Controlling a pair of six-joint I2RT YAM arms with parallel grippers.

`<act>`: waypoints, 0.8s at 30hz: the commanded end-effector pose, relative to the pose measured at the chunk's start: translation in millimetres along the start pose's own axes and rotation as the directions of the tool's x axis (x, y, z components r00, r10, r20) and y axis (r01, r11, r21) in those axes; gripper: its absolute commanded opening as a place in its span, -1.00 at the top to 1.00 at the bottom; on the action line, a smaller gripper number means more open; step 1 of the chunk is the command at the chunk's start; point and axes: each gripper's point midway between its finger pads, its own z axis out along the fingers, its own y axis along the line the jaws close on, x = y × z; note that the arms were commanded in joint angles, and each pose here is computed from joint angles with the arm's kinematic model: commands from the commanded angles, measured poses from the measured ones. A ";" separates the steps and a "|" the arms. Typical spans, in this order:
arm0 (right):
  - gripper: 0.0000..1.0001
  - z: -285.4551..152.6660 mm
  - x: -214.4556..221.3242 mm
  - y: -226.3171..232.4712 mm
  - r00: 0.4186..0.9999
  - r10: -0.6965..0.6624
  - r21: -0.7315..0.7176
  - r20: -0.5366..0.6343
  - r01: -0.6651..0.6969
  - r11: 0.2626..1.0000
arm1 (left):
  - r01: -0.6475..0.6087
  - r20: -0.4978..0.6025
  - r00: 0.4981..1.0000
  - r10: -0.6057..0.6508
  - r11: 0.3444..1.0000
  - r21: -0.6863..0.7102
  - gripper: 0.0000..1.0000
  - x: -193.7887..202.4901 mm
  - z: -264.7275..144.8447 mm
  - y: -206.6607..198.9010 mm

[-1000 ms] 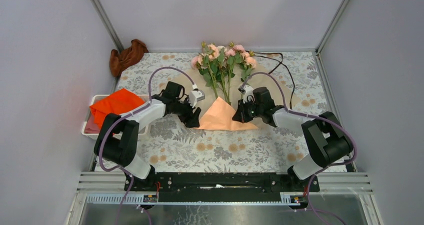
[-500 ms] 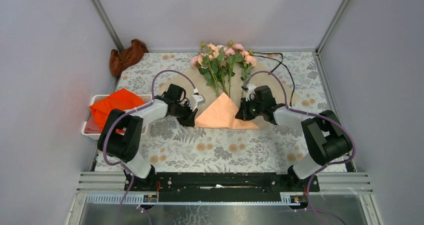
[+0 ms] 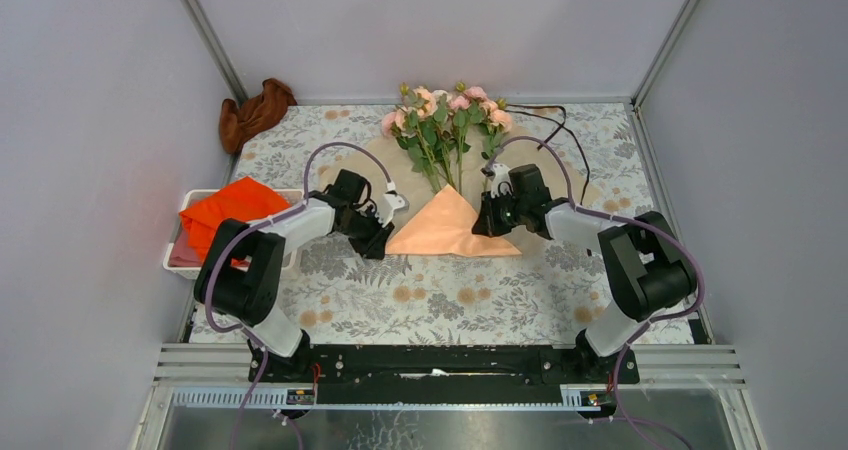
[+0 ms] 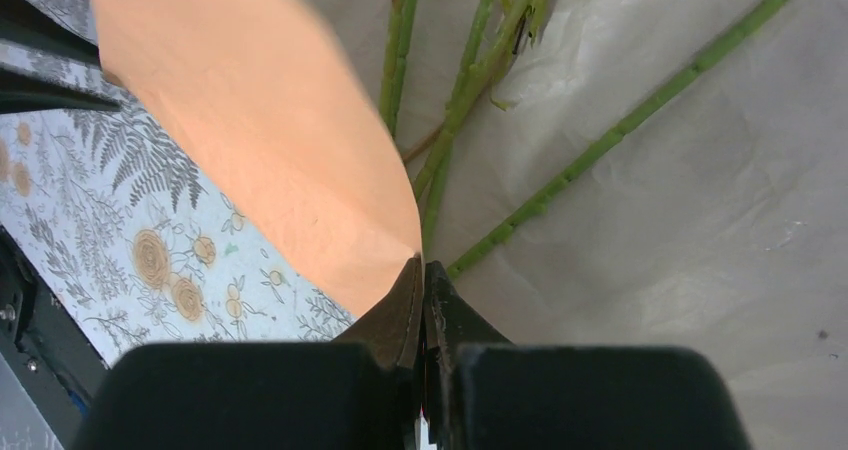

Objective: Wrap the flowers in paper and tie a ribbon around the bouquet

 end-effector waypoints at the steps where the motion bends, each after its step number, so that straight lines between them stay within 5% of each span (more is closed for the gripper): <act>1: 1.00 -4.0 -13.9 -6.0 0.999 -0.044 0.001 -0.005 0.044 0.999 | 0.016 -0.106 0.994 -0.016 1.000 -0.001 0.01 12.4 -25.6 -8.5; 5: 1.00 -3.7 -20.2 -2.3 0.999 -0.036 -0.013 0.000 0.036 0.999 | -0.019 -0.048 0.999 0.017 0.999 -0.028 -0.23 -31.8 -55.7 -9.4; 12: 0.95 5.0 -22.7 -5.0 1.000 -0.011 -0.015 -0.020 0.011 1.000 | -0.196 0.051 0.980 0.193 0.979 0.056 -0.13 -80.5 -36.6 -64.1; 17: 0.93 9.1 -23.7 -8.4 0.999 0.024 0.002 -0.031 -0.024 1.000 | -0.126 0.164 0.978 0.126 0.992 -0.009 0.02 -115.4 0.5 -49.9; 24: 0.70 2.8 -26.0 -13.1 1.000 0.015 0.047 -0.018 -0.015 0.999 | -0.048 0.058 0.997 0.055 0.991 -0.125 0.15 -88.9 43.2 -8.7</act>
